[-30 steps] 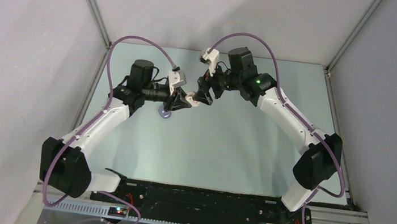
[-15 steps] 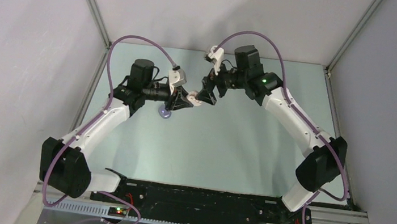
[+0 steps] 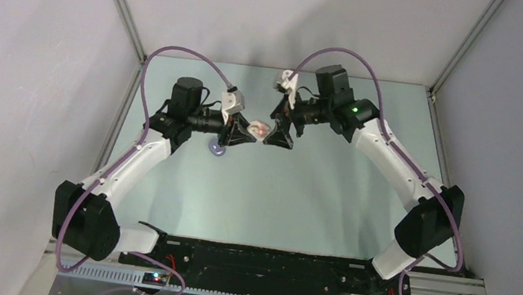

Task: Insert the wireless bluetooth earbuds into the charging case
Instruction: Close the charging case.

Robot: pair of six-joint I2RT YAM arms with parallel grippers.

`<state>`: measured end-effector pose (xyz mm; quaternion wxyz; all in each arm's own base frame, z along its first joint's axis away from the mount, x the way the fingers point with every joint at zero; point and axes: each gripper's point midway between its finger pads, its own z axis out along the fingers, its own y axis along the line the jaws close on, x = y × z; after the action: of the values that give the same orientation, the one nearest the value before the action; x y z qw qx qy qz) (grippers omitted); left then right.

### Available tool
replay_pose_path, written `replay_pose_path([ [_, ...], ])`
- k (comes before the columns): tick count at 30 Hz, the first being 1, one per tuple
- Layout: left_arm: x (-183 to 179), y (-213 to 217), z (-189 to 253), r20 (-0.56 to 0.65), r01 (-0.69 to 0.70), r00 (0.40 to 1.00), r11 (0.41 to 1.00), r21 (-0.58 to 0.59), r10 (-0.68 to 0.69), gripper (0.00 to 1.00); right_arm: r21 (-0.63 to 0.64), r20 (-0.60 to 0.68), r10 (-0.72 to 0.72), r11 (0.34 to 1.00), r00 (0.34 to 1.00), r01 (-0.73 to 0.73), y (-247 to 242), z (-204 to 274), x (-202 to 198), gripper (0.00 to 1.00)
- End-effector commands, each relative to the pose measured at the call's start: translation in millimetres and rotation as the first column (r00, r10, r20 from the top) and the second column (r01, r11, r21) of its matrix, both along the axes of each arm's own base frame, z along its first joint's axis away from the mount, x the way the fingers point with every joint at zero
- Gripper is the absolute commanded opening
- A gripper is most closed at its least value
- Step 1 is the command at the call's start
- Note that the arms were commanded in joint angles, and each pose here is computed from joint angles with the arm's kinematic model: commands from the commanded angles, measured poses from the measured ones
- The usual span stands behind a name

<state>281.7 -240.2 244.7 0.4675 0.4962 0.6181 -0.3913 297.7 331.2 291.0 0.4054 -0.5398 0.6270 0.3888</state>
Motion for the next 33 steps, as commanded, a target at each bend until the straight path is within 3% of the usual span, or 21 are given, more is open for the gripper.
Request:
replay_pose_path([
  [1, 4, -7, 27, 0.060, 0.011, 0.998, 0.998, -0.061, -0.007, 0.00, -0.012, 0.045, 0.100, 0.995, 0.994, -0.099, 18, -1, -12, 0.92],
  [7, 32, -6, 34, -0.042, -0.179, 0.984, 0.974, -0.136, 0.175, 0.00, -0.088, 0.163, 0.135, 0.989, 0.977, -0.122, 17, -5, -34, 0.92],
  [13, 47, -8, 24, -0.211, -0.287, 0.944, 0.945, -0.156, 0.251, 0.00, -0.152, 0.305, -0.078, 0.980, 0.949, 0.130, 2, -12, -1, 0.94],
  [18, 45, -9, 20, -0.236, -0.289, 0.940, 0.941, -0.174, 0.245, 0.00, -0.156, 0.315, -0.123, 0.971, 0.941, 0.179, -1, -17, 10, 0.94],
  [24, 26, -12, 20, -0.187, -0.176, 0.972, 0.971, -0.162, 0.144, 0.00, -0.116, 0.243, -0.159, 0.975, 0.957, 0.191, -7, -6, 20, 0.93],
  [33, -11, 0, 15, 0.101, 0.086, 0.991, 0.996, 0.026, -0.089, 0.00, 0.008, 0.120, 0.020, 1.000, 0.993, -0.021, -15, 39, -15, 0.91],
])
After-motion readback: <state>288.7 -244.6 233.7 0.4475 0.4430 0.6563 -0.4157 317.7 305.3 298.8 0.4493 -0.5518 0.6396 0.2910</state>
